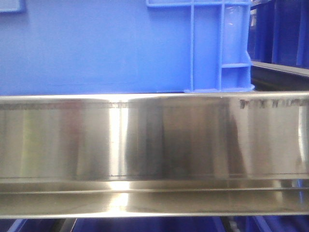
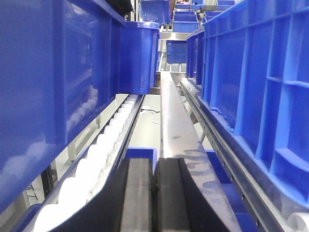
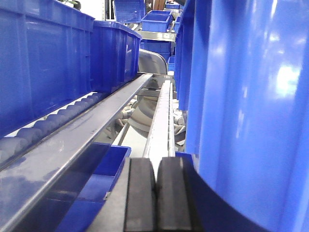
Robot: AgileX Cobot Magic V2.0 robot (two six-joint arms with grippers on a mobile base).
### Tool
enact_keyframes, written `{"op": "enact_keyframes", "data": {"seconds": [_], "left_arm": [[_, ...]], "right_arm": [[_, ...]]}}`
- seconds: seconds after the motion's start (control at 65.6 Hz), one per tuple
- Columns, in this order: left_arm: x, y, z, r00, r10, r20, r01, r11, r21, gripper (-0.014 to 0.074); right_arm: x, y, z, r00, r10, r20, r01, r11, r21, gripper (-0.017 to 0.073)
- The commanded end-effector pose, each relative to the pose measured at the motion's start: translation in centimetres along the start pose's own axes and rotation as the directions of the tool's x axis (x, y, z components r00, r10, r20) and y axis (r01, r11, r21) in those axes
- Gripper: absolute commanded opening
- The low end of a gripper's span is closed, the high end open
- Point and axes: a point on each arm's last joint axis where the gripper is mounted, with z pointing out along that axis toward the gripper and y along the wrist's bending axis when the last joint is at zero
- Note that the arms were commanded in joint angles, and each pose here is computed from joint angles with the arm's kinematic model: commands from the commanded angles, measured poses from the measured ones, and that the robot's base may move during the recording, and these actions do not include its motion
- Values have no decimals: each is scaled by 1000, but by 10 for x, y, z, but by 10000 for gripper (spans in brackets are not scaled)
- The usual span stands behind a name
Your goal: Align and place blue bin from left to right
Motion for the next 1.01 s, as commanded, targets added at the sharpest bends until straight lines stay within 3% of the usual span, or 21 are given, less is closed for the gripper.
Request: {"op": "enact_keyframes", "data": {"seconds": [0.0,0.457,0.914,0.99], "left_arm": [[-3,0,-1,1000,-4,22,3,1000,3,-111],[-4,0,-1,999,-4,33,3,1000,3,-111],[-17,0,-2,984,-4,176,4,1000,0,-111],[-23,1,-3,969,-37,245,38,999,1,-111]], "right_arm": [[-3,0,0,999,-4,35,4,1000,4,-162],[-3,0,0,999,-4,37,4,1000,4,-162],[-16,-2,-2,985,-6,171,2,1000,21,-162],[-18,-2,-2,980,-1,198,-4,1000,25,-162]]}}
